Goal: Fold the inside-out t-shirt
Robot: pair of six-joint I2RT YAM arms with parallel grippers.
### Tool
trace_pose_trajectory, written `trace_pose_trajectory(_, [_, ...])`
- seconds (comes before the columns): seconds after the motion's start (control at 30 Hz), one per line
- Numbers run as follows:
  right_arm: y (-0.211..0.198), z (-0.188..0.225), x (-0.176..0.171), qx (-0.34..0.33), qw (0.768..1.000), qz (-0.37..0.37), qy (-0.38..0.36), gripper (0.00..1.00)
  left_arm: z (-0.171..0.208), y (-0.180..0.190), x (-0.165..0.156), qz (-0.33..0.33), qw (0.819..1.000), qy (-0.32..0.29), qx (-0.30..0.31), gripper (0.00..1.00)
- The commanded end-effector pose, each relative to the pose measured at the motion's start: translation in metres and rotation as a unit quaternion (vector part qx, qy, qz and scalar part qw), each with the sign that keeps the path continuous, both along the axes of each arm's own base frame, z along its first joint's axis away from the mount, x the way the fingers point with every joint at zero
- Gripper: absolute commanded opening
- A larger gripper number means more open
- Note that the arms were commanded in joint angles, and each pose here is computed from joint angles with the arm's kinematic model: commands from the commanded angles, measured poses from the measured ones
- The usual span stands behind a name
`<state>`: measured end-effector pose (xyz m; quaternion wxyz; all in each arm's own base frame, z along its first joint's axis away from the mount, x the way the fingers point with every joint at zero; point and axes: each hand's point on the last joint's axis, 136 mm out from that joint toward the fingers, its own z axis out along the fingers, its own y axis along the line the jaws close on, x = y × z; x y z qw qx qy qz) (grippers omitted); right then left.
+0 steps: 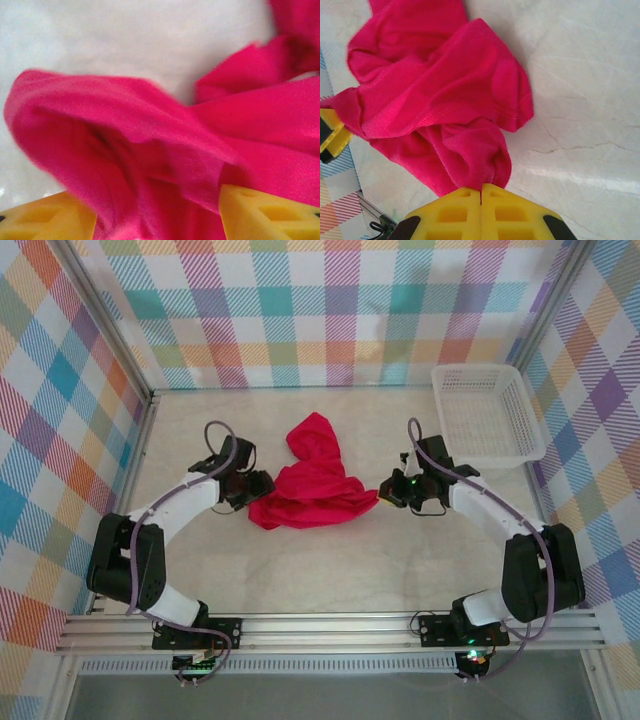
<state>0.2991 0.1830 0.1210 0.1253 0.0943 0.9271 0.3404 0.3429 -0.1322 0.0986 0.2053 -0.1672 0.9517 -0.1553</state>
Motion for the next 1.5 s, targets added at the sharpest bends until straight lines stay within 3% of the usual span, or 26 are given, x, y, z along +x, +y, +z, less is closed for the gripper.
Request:
trace_pose_trajectory(0.0, [0.000, 0.021, 0.011, 0.003, 0.999, 0.010, -0.052, 0.00, 0.041, -0.050, 0.017, -0.143, 0.985, -0.097, 0.002, 0.66])
trace_pose_trajectory(0.1, [0.000, 0.019, 0.011, 0.002, 0.999, 0.009, -0.047, 0.00, 0.041, -0.088, 0.008, -0.245, 0.963, -0.111, 0.010, 0.61])
trace_pose_trajectory(0.2, [-0.001, 0.019, 0.011, -0.001, 0.999, 0.009, -0.044, 0.00, 0.032, -0.096, 0.000, -0.297, 0.949, -0.094, 0.052, 0.61])
trace_pose_trajectory(0.33, [-0.001, 0.020, 0.010, 0.000, 0.999, 0.010, -0.044, 0.00, 0.024, -0.098, 0.003, -0.313, 0.943, -0.087, 0.065, 0.62])
trace_pose_trajectory(0.57, [-0.001, 0.018, 0.009, 0.001, 0.999, 0.009, -0.039, 0.00, 0.009, -0.124, 0.009, -0.329, 0.941, -0.081, 0.017, 0.65])
trace_pose_trajectory(0.7, [-0.002, 0.016, 0.009, 0.000, 0.999, 0.006, -0.035, 0.00, -0.010, -0.130, 0.007, -0.339, 0.939, -0.063, 0.019, 0.65])
trace_pose_trajectory(0.77, [-0.002, 0.015, 0.010, 0.001, 0.999, 0.006, -0.034, 0.00, -0.020, -0.127, 0.010, -0.335, 0.940, -0.054, 0.033, 0.55])
trace_pose_trajectory(0.83, [-0.002, 0.014, 0.010, 0.002, 0.999, 0.005, -0.032, 0.00, -0.026, -0.124, 0.017, -0.330, 0.942, -0.043, 0.045, 0.21])
trace_pose_trajectory(0.87, [-0.002, 0.014, 0.010, 0.002, 1.000, 0.005, -0.031, 0.00, -0.024, -0.122, 0.022, -0.320, 0.945, -0.039, 0.052, 0.12])
trace_pose_trajectory(0.97, [-0.005, 0.012, 0.009, -0.012, 1.000, 0.003, -0.026, 0.00, -0.001, -0.117, 0.039, -0.290, 0.954, -0.048, 0.062, 0.00])
trace_pose_trajectory(1.13, [-0.020, 0.005, 0.015, -0.064, 0.998, -0.015, -0.023, 0.00, 0.098, -0.109, 0.083, -0.229, 0.964, -0.117, 0.075, 0.00])
trace_pose_trajectory(1.27, [-0.040, 0.004, 0.015, -0.123, 0.992, -0.039, -0.012, 0.00, 0.179, -0.071, 0.114, -0.149, 0.971, -0.155, 0.107, 0.00])
trace_pose_trajectory(1.37, [-0.076, -0.003, 0.003, -0.210, 0.975, -0.077, 0.007, 0.00, 0.209, -0.037, 0.119, -0.094, 0.976, -0.149, 0.125, 0.00])
trace_pose_trajectory(1.47, [-0.104, -0.004, -0.014, -0.266, 0.958, -0.101, 0.021, 0.00, 0.207, -0.012, 0.110, -0.065, 0.985, -0.111, 0.113, 0.00])
